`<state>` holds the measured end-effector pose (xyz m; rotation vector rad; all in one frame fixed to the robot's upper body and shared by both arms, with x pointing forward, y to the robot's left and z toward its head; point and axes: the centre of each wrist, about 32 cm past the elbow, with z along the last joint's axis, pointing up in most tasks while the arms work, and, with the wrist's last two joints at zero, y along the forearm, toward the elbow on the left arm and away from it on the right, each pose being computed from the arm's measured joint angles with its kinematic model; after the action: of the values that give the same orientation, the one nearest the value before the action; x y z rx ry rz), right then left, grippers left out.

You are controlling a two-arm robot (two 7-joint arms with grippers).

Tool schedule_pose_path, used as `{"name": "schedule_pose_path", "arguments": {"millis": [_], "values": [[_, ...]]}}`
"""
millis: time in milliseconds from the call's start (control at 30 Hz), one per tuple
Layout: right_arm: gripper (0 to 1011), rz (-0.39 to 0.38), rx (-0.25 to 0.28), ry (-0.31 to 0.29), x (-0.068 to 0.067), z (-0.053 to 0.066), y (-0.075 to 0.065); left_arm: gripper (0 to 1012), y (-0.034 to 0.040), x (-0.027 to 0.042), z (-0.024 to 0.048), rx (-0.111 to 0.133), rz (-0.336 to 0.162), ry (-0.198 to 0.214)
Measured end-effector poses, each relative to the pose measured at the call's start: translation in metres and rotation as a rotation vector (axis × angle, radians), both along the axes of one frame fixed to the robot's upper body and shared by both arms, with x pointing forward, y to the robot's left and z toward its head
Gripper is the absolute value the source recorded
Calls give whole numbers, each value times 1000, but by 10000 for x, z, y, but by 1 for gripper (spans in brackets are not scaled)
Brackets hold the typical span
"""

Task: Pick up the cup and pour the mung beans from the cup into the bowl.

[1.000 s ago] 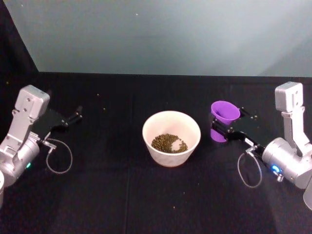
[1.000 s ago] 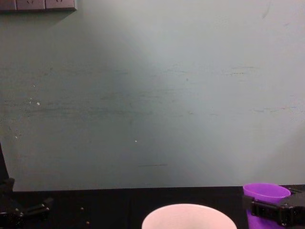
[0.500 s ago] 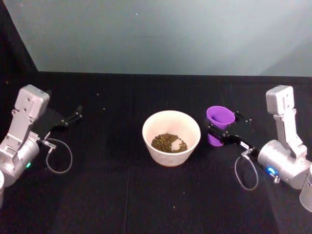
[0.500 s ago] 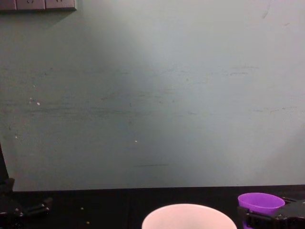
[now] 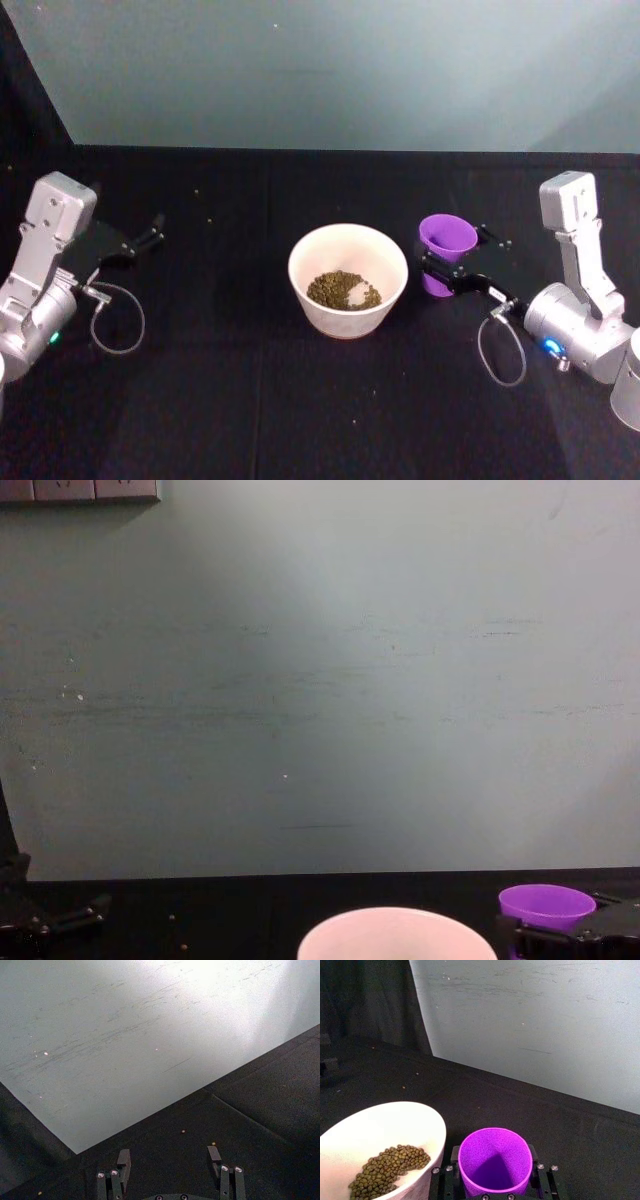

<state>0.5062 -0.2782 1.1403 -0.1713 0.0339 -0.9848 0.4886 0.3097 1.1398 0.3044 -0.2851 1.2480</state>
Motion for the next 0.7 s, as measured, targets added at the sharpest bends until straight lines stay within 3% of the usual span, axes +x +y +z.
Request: {"name": "schedule_pose_path", "arguments": {"millis": [333,533,700], "values": [[990,-1,-3,-2,-2,1,1,1000,0,0,0,0,0,0],[1003,-6,-9,-92,-92,169,10,1000,0,0,-1,0,0,0],[1003,-57,12,-165,-205,327,12,1000,0,0,0,0,0,0]]}}
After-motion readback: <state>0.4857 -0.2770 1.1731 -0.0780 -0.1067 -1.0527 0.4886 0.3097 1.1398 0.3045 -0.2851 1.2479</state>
